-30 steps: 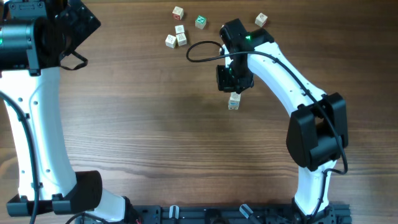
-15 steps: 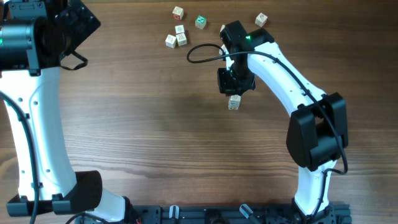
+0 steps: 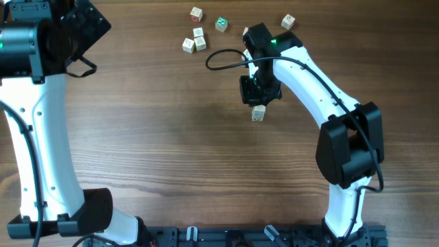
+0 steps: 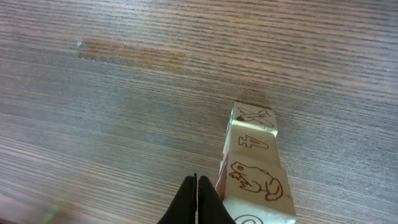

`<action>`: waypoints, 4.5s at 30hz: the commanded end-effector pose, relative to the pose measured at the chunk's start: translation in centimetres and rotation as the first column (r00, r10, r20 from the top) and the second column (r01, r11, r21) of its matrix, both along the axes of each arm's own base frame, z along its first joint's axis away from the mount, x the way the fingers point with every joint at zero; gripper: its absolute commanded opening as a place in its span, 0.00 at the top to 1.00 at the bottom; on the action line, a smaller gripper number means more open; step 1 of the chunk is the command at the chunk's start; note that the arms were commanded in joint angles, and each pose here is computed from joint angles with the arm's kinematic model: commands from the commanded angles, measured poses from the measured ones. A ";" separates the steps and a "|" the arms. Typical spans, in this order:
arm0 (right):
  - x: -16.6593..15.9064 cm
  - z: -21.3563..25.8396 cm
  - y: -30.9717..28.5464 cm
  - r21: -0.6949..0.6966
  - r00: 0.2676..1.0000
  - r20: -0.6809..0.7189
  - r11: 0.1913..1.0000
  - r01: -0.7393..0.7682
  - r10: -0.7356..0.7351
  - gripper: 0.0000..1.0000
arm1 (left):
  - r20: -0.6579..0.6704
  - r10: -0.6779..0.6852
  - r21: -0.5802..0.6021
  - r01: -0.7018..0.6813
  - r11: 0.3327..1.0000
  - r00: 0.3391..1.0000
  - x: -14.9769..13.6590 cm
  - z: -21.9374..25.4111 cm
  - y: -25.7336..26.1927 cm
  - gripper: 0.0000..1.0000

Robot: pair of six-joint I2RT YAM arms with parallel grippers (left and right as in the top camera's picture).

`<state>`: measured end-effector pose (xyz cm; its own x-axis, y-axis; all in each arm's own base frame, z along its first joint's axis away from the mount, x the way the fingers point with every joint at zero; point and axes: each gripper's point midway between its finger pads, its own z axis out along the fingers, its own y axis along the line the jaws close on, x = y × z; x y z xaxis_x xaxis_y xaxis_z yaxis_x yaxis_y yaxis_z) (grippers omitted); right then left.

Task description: Form a tower

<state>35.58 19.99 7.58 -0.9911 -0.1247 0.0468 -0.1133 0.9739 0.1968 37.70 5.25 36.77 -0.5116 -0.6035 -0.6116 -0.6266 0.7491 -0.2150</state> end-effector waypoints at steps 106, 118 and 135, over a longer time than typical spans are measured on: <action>0.5 3.6 -2.4 -0.025 0.923 0.257 0.953 0.302 -0.286 0.86 | 0.034 0.025 0.005 -0.025 1.000 0.999 -0.5 1.1 0.4 0.00; 0.8 2.8 -2.9 -0.060 0.925 0.266 0.953 0.297 -0.272 0.78 | 0.034 0.025 0.005 -0.025 1.000 0.999 -0.5 1.1 0.4 0.00; 1.0 2.9 -2.8 -0.064 0.934 0.279 0.966 0.250 -0.223 0.67 | 0.034 0.025 0.005 -0.025 1.000 0.999 -0.5 1.1 0.4 0.00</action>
